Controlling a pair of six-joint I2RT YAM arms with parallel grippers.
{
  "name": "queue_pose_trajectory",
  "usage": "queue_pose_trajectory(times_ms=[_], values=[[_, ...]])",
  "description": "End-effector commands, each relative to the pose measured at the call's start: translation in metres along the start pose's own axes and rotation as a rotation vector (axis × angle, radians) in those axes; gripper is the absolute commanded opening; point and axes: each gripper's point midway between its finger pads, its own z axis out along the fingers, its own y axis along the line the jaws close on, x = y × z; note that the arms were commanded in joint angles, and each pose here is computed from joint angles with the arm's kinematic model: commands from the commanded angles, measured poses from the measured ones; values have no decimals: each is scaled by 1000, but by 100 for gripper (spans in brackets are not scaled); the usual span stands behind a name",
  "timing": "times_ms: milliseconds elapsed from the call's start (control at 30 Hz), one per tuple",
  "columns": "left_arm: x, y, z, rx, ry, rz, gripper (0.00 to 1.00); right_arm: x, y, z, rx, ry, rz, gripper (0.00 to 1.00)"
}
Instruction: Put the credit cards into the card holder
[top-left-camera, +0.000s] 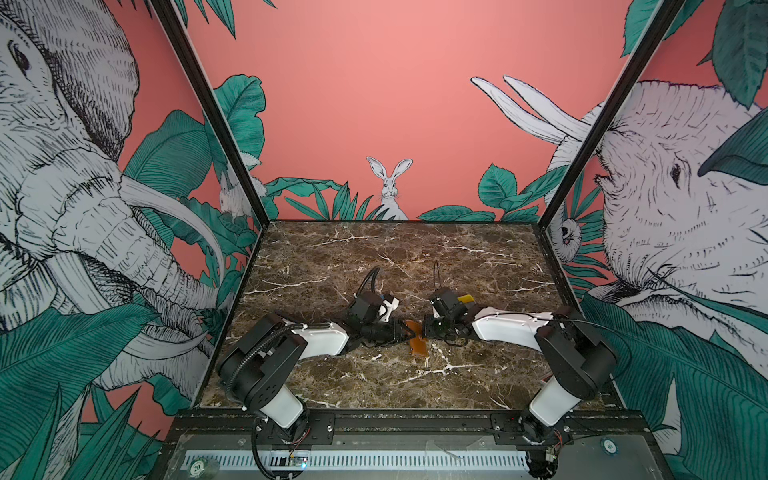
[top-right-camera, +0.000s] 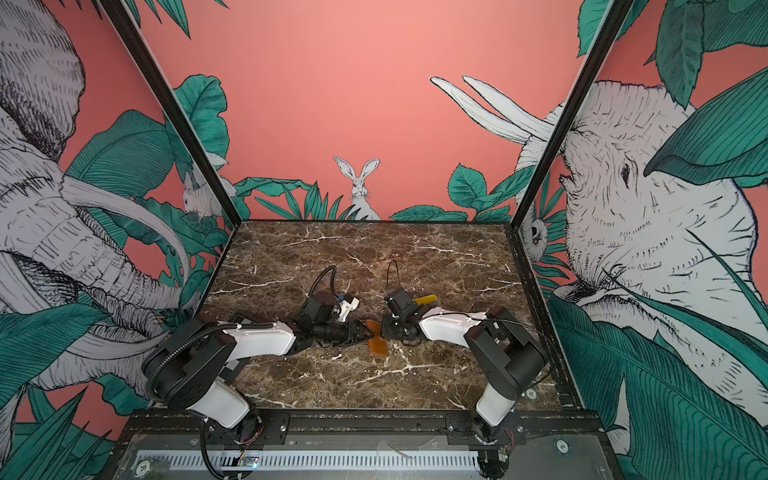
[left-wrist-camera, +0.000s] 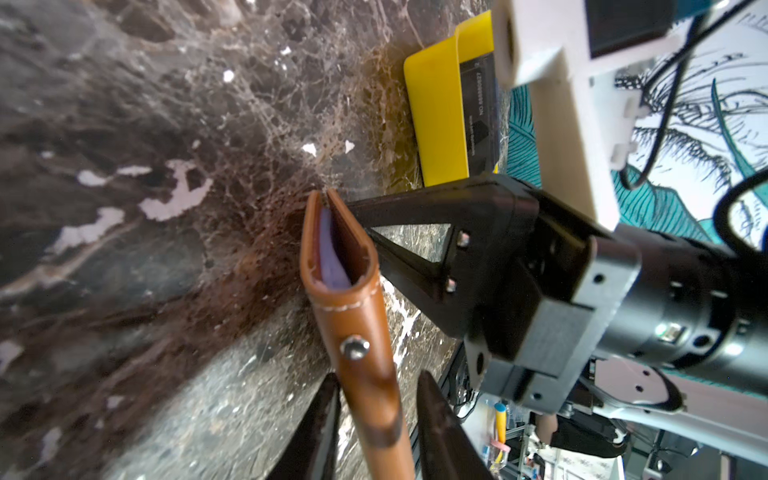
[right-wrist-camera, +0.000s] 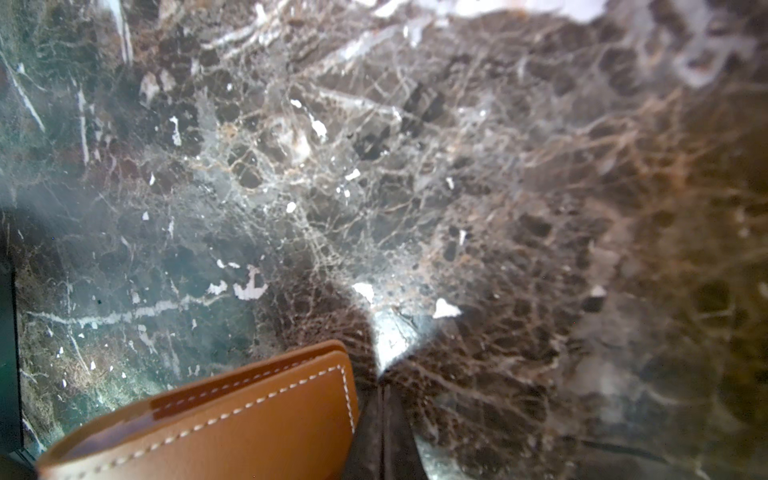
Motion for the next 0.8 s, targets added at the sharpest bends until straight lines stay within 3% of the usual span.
queue_pose_trajectory(times_ms=[0,533,767], values=[[-6,-6,0,19,-8,4,30,14,-21,6,91,34,8,6],[-1,8,1,-36,7,-9,12,13,-28,-12,136,-8,-14,5],[0,6,-4,-30,-13,9,4,8,-11,-39,78,-64,-47,5]])
